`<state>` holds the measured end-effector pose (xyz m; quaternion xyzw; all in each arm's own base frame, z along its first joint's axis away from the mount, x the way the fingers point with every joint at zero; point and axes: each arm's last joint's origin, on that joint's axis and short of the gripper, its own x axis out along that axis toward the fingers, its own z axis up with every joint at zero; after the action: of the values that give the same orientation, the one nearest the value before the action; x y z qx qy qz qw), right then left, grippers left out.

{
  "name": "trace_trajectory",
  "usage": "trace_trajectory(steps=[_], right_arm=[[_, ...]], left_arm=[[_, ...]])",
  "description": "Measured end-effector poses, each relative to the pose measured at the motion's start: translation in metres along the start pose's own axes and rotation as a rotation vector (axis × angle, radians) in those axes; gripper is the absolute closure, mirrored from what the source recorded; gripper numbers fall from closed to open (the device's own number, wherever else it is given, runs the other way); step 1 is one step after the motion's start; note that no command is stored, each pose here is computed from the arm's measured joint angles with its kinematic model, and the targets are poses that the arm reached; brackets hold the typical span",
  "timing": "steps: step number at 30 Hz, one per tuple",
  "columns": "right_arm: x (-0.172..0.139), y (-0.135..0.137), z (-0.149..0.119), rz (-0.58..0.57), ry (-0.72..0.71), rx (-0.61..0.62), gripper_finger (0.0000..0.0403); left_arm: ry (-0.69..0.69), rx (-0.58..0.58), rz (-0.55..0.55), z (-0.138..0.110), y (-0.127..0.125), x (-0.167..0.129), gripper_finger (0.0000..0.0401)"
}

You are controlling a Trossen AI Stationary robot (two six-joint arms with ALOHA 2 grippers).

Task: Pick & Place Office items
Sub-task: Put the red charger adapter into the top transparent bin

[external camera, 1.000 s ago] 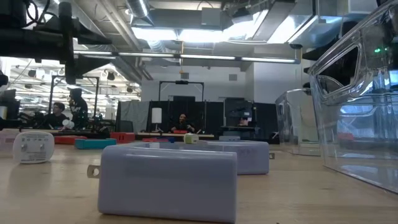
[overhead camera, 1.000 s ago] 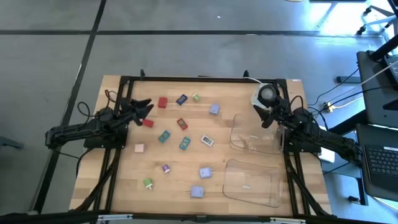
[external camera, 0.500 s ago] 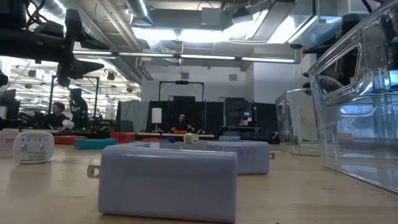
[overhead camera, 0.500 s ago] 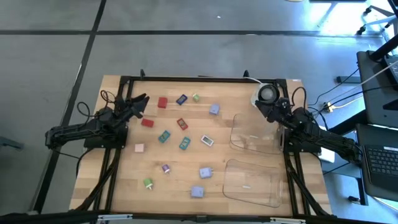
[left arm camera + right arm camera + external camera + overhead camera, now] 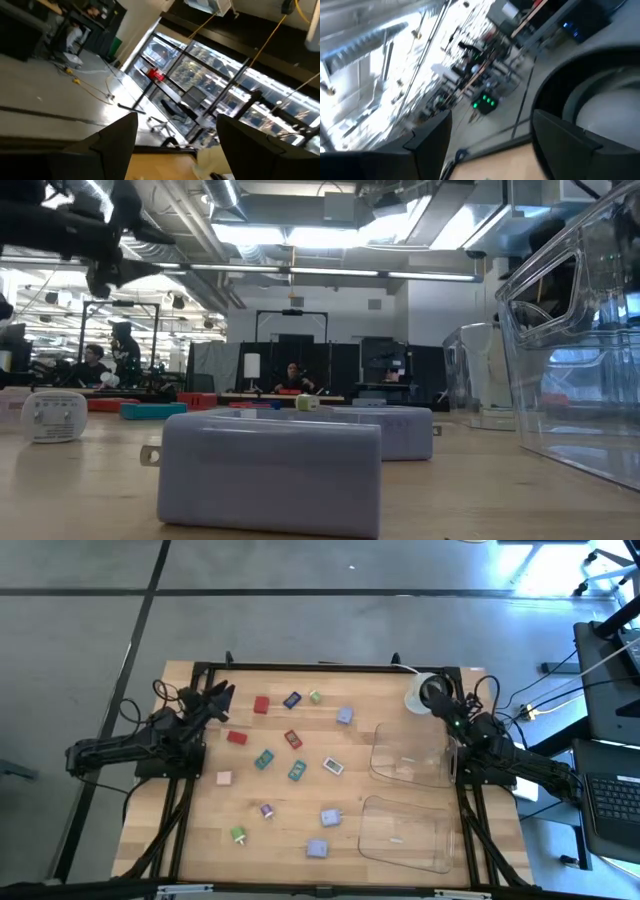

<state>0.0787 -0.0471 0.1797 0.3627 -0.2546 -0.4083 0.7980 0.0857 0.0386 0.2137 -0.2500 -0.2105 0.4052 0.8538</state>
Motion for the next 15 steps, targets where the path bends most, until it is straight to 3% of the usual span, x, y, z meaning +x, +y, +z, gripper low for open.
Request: trace_trajectory(steps=[7, 15], right_arm=[[0.0, 0.001, 0.004, -0.041, -0.086, 0.023, 0.012], [0.0, 0.003, 0.007, -0.025, -0.116, 0.044, 0.012]], left_arm=[[0.022, 0.213, 0.114, 0.014, -0.024, 0.019, 0.0134], [0.176, 0.456, 0.226, -0.002, -0.048, 0.063, 0.0133]])
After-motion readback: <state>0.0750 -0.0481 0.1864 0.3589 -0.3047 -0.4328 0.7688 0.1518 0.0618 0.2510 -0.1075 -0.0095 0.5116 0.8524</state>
